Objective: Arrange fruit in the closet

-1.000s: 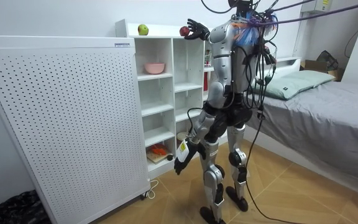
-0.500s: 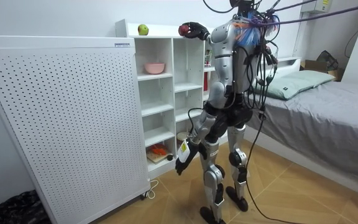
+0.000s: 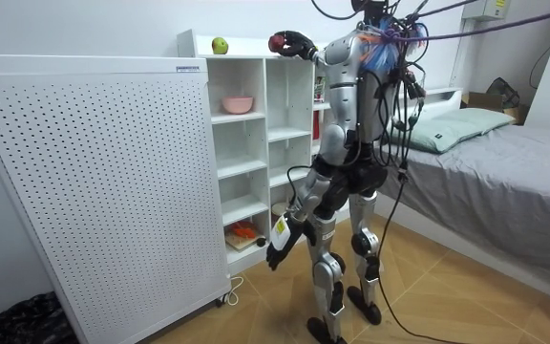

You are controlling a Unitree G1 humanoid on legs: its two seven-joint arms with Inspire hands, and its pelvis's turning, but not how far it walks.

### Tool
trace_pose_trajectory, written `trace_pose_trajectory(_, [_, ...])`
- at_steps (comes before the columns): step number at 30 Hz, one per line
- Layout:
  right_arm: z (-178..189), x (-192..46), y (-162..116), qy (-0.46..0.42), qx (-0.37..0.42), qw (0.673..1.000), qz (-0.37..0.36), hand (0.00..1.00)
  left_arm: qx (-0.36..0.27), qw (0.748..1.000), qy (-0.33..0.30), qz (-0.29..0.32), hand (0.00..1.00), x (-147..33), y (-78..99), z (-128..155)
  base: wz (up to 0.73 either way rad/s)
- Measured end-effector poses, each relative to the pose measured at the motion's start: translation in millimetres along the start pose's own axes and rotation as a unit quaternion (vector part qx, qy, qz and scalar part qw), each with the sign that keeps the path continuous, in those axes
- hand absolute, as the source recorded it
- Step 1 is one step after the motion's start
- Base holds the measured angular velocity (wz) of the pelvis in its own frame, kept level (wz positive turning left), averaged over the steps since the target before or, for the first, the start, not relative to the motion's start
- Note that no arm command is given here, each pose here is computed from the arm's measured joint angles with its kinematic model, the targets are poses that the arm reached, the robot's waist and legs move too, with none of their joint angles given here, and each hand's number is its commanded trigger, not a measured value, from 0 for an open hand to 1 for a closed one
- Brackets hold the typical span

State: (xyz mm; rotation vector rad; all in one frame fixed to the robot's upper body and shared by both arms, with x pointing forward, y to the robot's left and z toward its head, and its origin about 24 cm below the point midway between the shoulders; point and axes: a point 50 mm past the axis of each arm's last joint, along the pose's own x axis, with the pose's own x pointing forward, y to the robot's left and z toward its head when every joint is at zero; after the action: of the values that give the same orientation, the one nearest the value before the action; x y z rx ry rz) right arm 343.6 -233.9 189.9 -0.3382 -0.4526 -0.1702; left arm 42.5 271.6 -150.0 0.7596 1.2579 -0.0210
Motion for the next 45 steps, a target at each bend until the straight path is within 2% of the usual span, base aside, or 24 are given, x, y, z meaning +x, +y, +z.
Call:
trace_pose_trajectory(9, [37,-1,12,-0.079,-0.019,0.997,0.019,1.0,-0.001,1.0,0.001,0.001,0.0,-0.3,0.3,-1,-0.04])
trace_pose_trajectory(17, [54,-31,39,-0.129,-0.005,0.989,0.072,1.0,0.009,1.0,-0.016,0.013,0.0,1.9,3.7,9,-0.02])
trace_pose_trajectory(23, [52,-50,61,-0.126,0.029,0.986,0.103,1.0,0.032,0.999,-0.022,0.005,0.0,2.3,-3.0,12,-0.11])
trace_pose_trajectory(25, [54,-59,71,-0.132,0.035,0.981,0.139,1.0,0.032,0.999,-0.018,0.0,0.0,2.4,-5.8,11,-0.13])
trace_pose_trajectory(30, [38,-77,81,-0.096,0.042,0.978,0.18,1.0,0.032,0.999,-0.015,-0.007,0.0,2.0,-10.3,11,-0.01])
trace_pose_trajectory(35, [22,-90,89,-0.057,0.045,0.978,0.196,1.0,0.041,0.999,-0.033,-0.012,0.0,3.2,-13.4,23,0.0])
trace_pose_trajectory(40, [-34,-103,92,0.055,-0.004,0.978,0.201,1.0,0.043,0.998,-0.035,-0.011,0.0,6.0,-11.6,31,-0.04])
trace_pose_trajectory(45, [-68,-115,88,0.129,-0.031,0.97,0.202,1.0,0.033,0.999,-0.028,0.001,0.0,7.1,-11.8,31,-0.02])
